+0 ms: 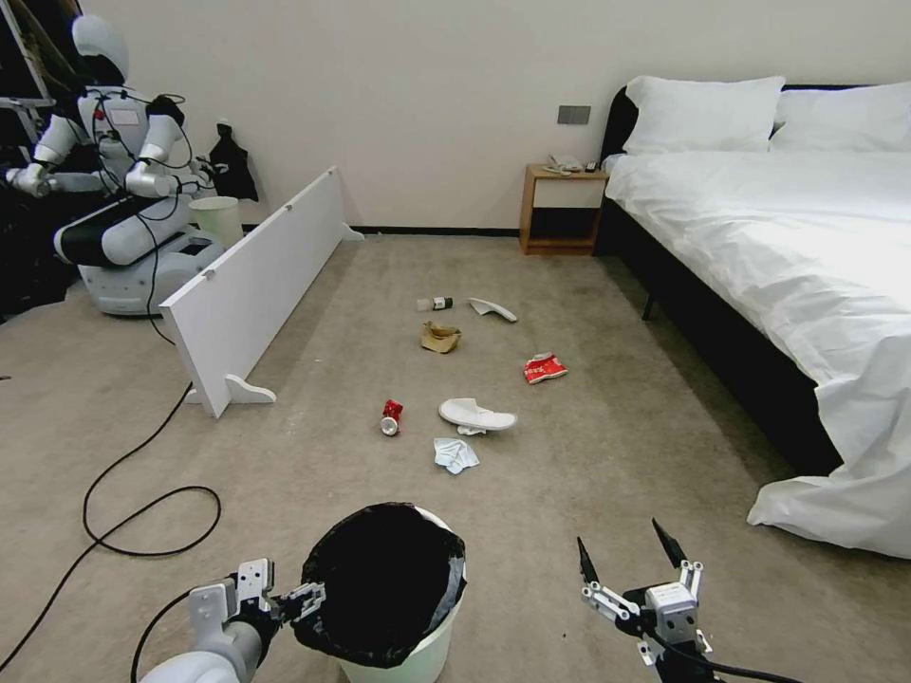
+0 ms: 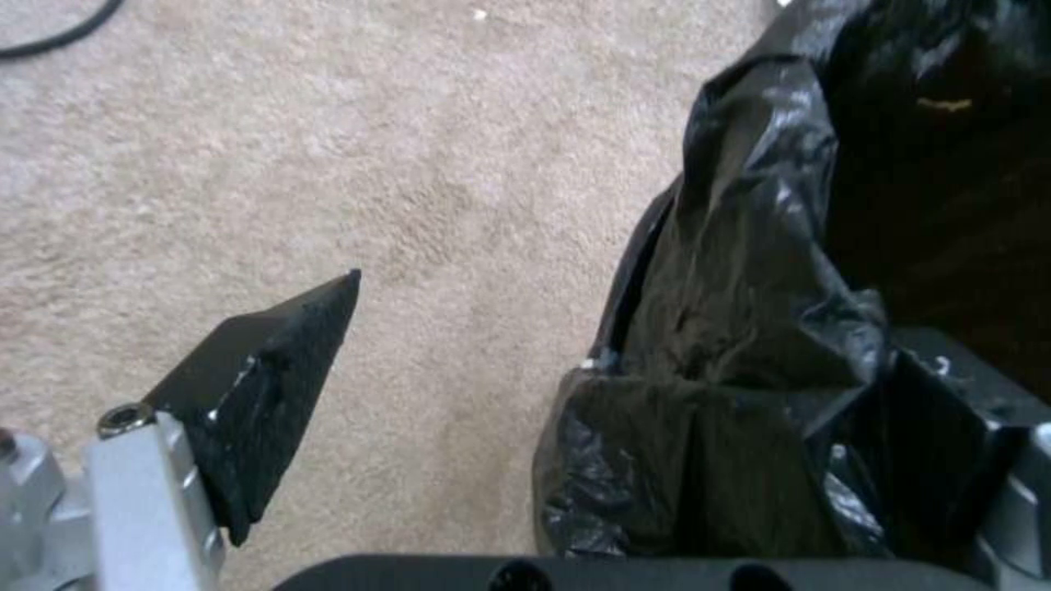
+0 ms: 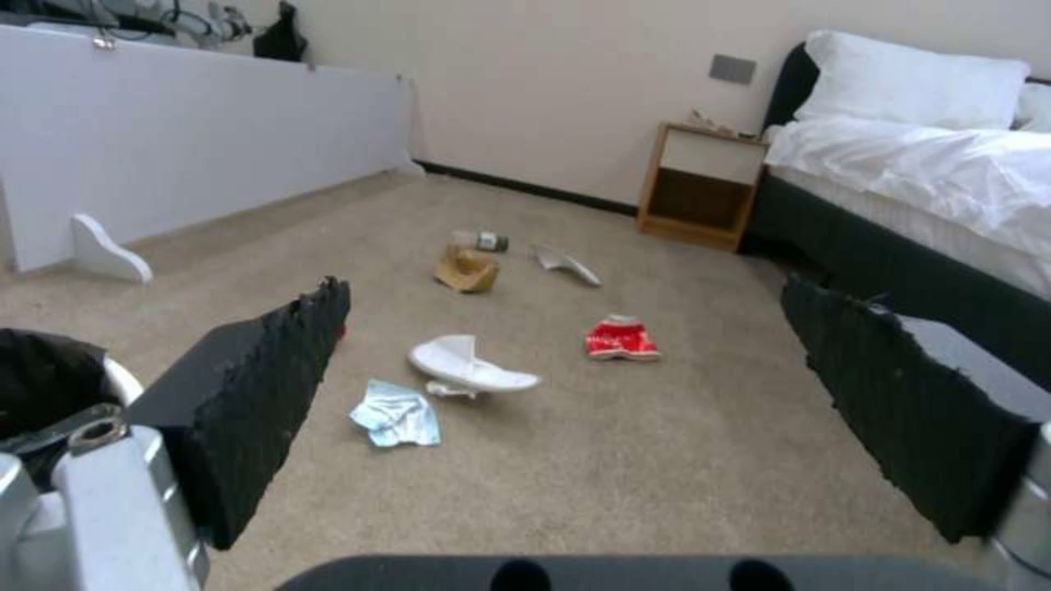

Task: Pick up the trash bin, then pick up the garbage from the floor and place it into the trash bin.

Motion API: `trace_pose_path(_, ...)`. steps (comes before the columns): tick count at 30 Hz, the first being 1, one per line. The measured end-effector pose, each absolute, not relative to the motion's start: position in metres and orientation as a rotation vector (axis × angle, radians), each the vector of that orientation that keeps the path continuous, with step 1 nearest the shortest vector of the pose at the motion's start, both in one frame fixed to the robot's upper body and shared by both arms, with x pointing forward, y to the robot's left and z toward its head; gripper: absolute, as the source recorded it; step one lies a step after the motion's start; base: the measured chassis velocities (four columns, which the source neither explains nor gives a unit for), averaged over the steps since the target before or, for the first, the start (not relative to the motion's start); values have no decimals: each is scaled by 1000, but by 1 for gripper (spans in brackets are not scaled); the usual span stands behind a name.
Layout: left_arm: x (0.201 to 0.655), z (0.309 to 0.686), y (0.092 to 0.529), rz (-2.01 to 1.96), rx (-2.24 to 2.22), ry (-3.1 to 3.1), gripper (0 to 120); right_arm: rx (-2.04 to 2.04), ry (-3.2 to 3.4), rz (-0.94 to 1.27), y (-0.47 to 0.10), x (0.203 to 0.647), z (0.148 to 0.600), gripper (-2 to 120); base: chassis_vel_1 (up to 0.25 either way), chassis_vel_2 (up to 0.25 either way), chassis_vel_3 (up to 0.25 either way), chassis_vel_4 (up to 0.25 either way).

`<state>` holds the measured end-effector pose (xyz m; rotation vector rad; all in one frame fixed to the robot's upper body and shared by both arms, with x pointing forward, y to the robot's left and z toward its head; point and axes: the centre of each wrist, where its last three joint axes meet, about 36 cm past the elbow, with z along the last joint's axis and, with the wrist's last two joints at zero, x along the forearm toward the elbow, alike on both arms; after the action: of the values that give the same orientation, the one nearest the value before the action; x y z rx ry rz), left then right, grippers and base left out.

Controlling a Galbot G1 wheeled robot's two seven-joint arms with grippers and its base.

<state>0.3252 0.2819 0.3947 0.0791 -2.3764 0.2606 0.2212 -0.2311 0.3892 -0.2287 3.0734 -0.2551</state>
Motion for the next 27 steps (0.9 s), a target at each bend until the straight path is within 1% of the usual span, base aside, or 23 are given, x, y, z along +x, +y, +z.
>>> trace_pose_path(14,335,384,266,275,68,-2365,100,-249,3075,-250,-230,221,390,100,0,0,0,0)
trace_pose_path(19,337,384,263,279,71,-2363,98,-251,3074,-249,-230,221,390,100,0,0,0,0)
trace_pose_path(21,336,382,262,282,67,-2359,88,-252,3074,-249,-230,221,390,100,0,0,0,0)
trace_pose_path(22,336,382,262,282,67,-2359,88,-252,3074,-249,-230,221,390,100,0,0,0,0)
trace_pose_path(23,335,382,263,282,65,-2356,79,-253,3074,-250,-230,221,390,100,0,0,0,0)
trace_pose_path(25,334,382,263,283,62,-2355,71,-253,3073,-250,-230,221,390,100,0,0,0,0)
trace_pose_path(26,334,382,263,283,62,-2355,71,-253,3073,-250,-230,221,390,100,0,0,0,0)
trace_pose_path(27,334,382,262,284,60,-2354,66,-254,3073,-249,-230,221,390,100,0,0,0,0)
